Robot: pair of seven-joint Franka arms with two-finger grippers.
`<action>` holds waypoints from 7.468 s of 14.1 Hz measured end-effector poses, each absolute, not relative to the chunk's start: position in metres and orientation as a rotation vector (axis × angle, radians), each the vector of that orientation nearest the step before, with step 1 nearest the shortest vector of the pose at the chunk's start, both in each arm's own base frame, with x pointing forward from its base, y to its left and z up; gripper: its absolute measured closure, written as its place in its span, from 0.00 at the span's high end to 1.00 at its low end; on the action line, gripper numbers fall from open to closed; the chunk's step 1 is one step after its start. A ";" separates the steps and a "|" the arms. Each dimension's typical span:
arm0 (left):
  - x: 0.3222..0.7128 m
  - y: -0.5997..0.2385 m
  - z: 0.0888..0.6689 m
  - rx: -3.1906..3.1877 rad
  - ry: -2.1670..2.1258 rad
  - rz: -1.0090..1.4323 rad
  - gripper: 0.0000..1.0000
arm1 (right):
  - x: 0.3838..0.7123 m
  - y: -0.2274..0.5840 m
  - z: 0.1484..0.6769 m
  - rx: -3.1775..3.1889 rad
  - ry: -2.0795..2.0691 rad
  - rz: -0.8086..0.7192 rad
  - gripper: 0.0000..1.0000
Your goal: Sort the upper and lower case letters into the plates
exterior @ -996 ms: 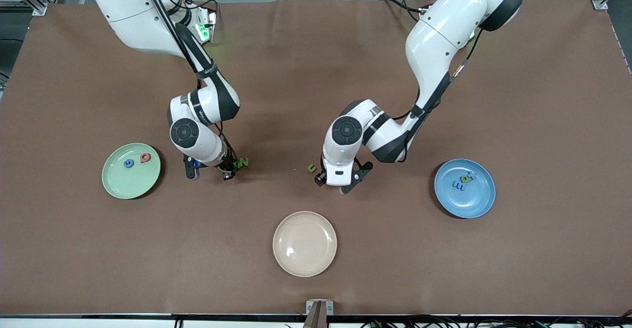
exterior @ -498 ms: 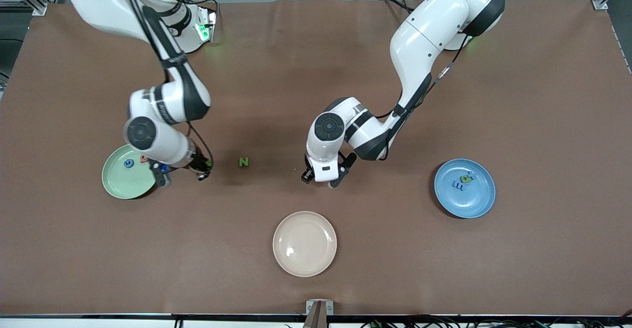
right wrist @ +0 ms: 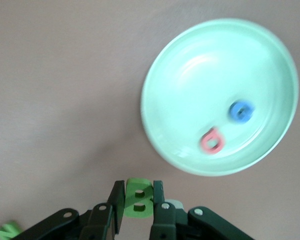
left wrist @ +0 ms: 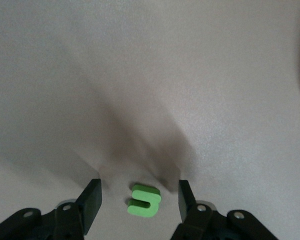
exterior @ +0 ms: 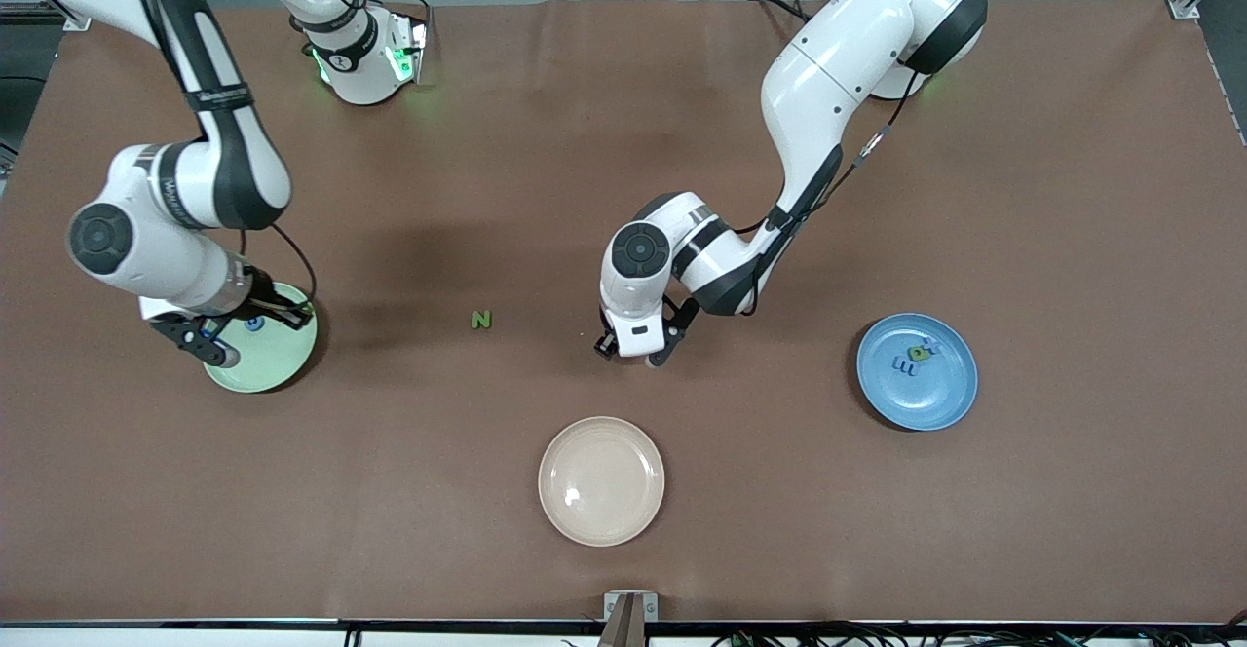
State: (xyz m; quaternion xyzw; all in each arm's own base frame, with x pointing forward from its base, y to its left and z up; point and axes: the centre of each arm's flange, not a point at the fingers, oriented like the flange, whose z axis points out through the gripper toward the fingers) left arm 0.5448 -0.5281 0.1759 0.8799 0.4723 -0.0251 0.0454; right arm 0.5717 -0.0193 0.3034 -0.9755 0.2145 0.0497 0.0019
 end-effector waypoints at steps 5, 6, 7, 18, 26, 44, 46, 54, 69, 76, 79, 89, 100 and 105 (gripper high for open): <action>0.537 -0.535 0.174 2.700 1.428 -0.080 0.63 | 0.567 -0.106 0.281 -3.129 0.345 0.091 0.27; 0.537 -0.535 0.174 2.701 1.428 -0.081 0.63 | 0.568 -0.115 0.269 -3.133 0.311 0.078 0.27; 0.537 -0.535 0.173 2.701 1.428 -0.081 0.62 | 0.570 -0.121 0.257 -3.137 0.288 0.064 0.27; 0.542 -0.533 0.176 2.700 1.442 -0.080 0.28 | 0.591 -0.111 0.189 -3.134 0.224 0.074 0.27; 0.604 -0.467 0.262 2.699 1.514 -0.011 0.28 | 0.610 -0.043 0.243 -3.143 0.055 0.053 0.99; 0.677 -0.108 0.284 3.027 1.414 -0.417 0.28 | 0.529 0.297 0.216 -3.110 -0.192 0.013 1.00; 0.680 -0.076 0.281 3.026 1.382 -0.445 0.41 | 0.531 0.293 0.207 -3.115 -0.180 0.014 0.99; 0.681 -0.080 0.313 3.025 1.344 -0.374 1.00 | 0.532 0.285 0.192 -3.125 -0.160 0.025 0.93; 0.644 -0.063 0.549 3.214 0.548 -0.030 1.00 | 0.532 0.278 0.177 -3.135 -0.145 0.037 0.49; 0.591 -0.042 0.636 3.281 0.204 -0.005 1.00 | 0.534 0.278 0.178 -3.134 -0.143 0.030 0.33; 0.570 -0.034 0.660 3.242 0.159 -0.018 1.00 | 0.537 0.272 0.179 -3.139 -0.126 0.042 0.33; 0.527 -0.023 0.660 3.139 0.082 -0.086 1.00 | 0.556 0.085 0.275 -3.121 -0.254 0.123 0.33; 0.529 -0.029 0.661 3.139 0.065 -0.043 1.00 | 0.581 -0.079 0.233 -3.106 -0.366 0.032 0.33; 0.532 -0.029 0.660 3.138 0.064 -0.017 1.00 | 0.585 -0.070 0.209 -3.103 -0.391 0.012 0.33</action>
